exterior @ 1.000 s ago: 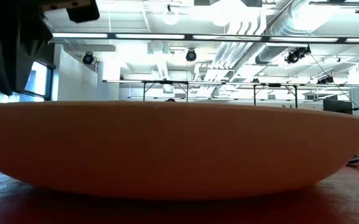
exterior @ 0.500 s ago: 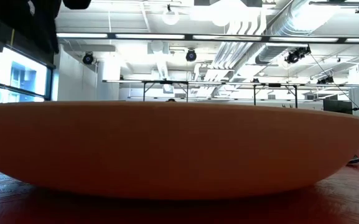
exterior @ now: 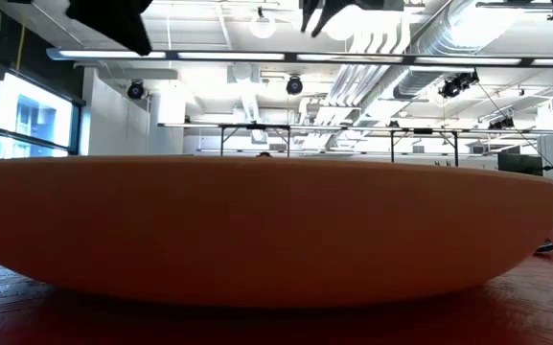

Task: Pick and place plate/cup/fork/spoon on tray
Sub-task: Put the orange fork on the red serving tray

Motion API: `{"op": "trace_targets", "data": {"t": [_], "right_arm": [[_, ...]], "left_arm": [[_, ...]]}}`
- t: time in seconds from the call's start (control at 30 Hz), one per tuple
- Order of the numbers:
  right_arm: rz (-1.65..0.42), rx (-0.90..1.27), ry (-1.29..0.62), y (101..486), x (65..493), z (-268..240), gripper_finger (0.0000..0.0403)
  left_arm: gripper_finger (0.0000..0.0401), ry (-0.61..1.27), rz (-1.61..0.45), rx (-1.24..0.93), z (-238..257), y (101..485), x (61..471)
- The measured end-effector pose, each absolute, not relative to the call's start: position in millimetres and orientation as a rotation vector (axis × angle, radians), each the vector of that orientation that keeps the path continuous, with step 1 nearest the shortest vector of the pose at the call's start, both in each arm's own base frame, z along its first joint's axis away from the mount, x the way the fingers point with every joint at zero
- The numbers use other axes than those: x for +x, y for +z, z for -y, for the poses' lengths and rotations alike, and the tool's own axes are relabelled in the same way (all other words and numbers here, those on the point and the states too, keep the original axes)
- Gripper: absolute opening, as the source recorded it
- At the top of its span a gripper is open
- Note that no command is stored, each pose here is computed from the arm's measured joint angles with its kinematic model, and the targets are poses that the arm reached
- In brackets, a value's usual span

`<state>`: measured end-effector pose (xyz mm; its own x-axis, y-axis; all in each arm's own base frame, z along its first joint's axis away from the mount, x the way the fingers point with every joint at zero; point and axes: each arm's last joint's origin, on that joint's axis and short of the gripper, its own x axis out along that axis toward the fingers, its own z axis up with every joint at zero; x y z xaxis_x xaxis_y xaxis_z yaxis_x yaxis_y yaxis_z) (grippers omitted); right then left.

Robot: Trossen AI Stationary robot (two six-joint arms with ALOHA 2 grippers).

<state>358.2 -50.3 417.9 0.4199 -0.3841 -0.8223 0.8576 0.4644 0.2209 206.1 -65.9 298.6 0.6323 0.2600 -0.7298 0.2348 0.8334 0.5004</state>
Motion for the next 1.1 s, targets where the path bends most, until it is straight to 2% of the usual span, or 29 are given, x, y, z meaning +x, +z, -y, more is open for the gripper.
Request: {"op": "trace_targets", "data": {"t": [0.23, 0.37, 0.73, 1.1], "right_arm": [[-0.899, 0.732, -0.840, 396.3, 369.4, 85.2, 0.0134], [-0.982, 0.748, -0.841, 378.3, 376.9, 103.1, 0.0150], [-1.293, 0.747, -0.766, 297.6, 409.3, 143.6, 0.0149], [-1.383, 0.765, -0.798, 243.3, 423.9, 174.6, 0.0149]], "left_arm": [[0.0019, 0.149, -0.890, 0.575, 41.3, 308.3, 201.1], [0.0019, 0.209, -0.896, 0.549, 29.1, 310.6, 200.9], [0.0019, 0.312, -0.931, 0.498, 5.8, 310.4, 202.3], [0.0019, 0.355, -0.946, 0.474, -4.4, 310.3, 202.3]]}}
